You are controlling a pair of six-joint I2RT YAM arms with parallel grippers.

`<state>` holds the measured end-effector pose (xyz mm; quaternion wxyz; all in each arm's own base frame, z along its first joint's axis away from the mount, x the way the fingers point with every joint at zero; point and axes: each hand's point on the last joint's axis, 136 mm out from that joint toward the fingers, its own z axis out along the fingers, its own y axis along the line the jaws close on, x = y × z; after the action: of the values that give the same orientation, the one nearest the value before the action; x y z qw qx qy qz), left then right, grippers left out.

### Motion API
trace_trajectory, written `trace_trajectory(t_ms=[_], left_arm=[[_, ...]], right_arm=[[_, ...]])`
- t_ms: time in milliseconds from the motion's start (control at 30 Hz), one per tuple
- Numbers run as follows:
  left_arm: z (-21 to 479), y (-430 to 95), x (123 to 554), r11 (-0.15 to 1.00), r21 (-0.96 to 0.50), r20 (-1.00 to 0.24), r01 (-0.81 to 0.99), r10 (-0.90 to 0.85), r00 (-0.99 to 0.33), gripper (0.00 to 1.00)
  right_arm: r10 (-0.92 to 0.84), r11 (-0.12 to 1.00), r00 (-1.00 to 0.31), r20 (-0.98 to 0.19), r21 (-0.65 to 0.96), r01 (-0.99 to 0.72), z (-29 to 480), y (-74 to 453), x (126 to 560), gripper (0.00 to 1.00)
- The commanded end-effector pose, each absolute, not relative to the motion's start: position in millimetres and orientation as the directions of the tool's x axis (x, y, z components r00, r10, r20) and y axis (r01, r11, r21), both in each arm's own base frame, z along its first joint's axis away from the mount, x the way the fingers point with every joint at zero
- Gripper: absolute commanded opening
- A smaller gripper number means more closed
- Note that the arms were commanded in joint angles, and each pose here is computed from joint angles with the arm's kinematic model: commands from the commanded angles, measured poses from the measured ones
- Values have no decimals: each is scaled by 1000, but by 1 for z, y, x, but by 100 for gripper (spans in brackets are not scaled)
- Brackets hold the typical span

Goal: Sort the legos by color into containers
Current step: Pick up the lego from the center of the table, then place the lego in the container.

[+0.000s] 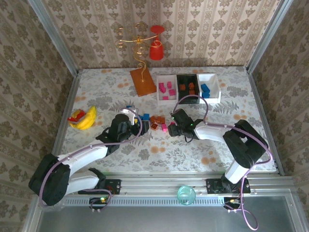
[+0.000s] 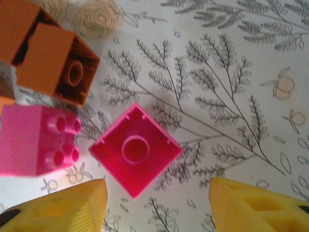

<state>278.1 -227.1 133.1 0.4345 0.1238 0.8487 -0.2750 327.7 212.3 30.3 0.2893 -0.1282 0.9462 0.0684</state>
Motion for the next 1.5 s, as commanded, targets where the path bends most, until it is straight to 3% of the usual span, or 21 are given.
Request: trace_trajectory(t_ms=[0, 400, 667, 800, 967, 1167, 1333, 1467], left_arm=[[149, -227, 280, 819, -344, -826, 459, -32, -562, 72], [143, -217, 276, 839, -326, -828, 435, -31, -561, 72], [148, -225, 281, 823, -347, -829, 450, -45, -557, 72], [153, -239, 286, 796, -372, -827, 478, -50, -561, 72], [148, -243, 283, 789, -378, -809, 484, -28, -587, 72], [144, -233, 274, 802, -371, -804, 468, -25, -595, 72], [144, -222, 270, 822, -344, -812, 453, -18, -583, 72], [143, -216, 269, 834, -323, -819, 447, -10, -573, 73]], right_arm=[[-135, 971, -791, -597, 79, -226, 36, 216, 349, 57], [-84, 967, -805, -587, 148, -209, 32, 224, 364, 33], [15, 941, -675, -738, 239, -239, 117, 240, 398, 32], [50, 949, -649, -759, 240, -207, 125, 240, 436, 32], [103, 965, -637, -764, 232, -122, 119, 230, 497, 34], [73, 979, -640, -765, 179, -102, 117, 232, 551, 43], [35, 982, -613, -790, 141, -126, 142, 229, 556, 56], [61, 969, -608, -792, 192, -153, 157, 229, 526, 61]])
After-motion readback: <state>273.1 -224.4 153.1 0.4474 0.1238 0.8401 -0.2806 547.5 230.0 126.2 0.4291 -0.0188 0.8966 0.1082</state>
